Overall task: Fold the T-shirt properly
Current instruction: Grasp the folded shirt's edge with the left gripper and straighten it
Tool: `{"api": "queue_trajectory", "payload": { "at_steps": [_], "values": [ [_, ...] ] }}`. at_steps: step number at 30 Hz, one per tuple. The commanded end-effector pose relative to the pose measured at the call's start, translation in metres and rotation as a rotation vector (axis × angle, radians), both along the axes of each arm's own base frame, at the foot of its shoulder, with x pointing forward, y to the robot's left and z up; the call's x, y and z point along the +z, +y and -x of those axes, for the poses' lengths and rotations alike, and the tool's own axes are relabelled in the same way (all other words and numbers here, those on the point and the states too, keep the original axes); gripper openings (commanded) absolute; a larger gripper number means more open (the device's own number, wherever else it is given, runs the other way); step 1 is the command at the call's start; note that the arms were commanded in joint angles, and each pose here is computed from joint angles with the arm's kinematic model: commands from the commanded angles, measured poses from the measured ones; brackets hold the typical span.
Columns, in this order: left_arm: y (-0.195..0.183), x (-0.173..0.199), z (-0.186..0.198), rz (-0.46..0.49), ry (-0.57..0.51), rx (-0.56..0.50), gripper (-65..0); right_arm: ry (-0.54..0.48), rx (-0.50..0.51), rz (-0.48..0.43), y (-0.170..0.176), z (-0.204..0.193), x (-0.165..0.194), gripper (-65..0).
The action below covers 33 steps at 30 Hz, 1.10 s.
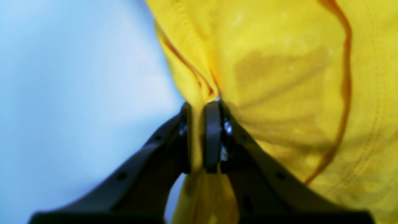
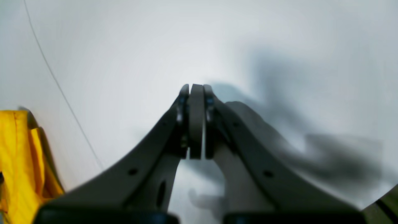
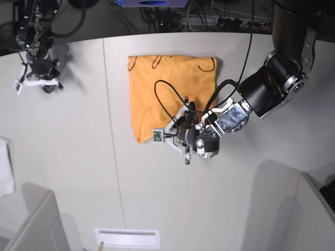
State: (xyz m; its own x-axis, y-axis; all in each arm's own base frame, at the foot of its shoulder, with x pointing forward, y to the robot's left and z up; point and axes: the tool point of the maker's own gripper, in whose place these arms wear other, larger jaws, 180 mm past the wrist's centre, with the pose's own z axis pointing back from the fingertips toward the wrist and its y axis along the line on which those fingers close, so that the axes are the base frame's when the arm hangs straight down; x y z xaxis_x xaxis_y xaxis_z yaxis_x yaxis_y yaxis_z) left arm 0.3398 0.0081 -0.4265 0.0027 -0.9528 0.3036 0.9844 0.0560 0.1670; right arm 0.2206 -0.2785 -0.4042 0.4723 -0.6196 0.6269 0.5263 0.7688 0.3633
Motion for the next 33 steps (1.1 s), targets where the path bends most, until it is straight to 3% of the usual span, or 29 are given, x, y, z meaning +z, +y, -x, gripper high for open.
{"api": "queue_trajectory", "payload": {
  "at_steps": [1,11,19,33],
  "values": [
    [0.000,-0.002,0.001,-0.029,-0.001,-0.014,-65.0,-0.039,-0.005,0.024,-0.007,-0.005,0.012,-65.0],
    [-0.004,-0.003,0.004,-0.019,0.011,-0.014,-65.0,-0.040,-0.022,0.001,-0.002,-0.002,0.008,-65.0],
    [0.003,-0.029,0.006,-0.069,0.084,0.051,-65.0,-0.045,-0.019,0.000,-0.001,-0.005,0.009,-65.0],
    [-0.004,-0.012,-0.015,0.006,0.062,0.130,-65.0,-0.041,-0.017,-0.002,0.000,-0.004,0.008,-65.0]
  ]
}}
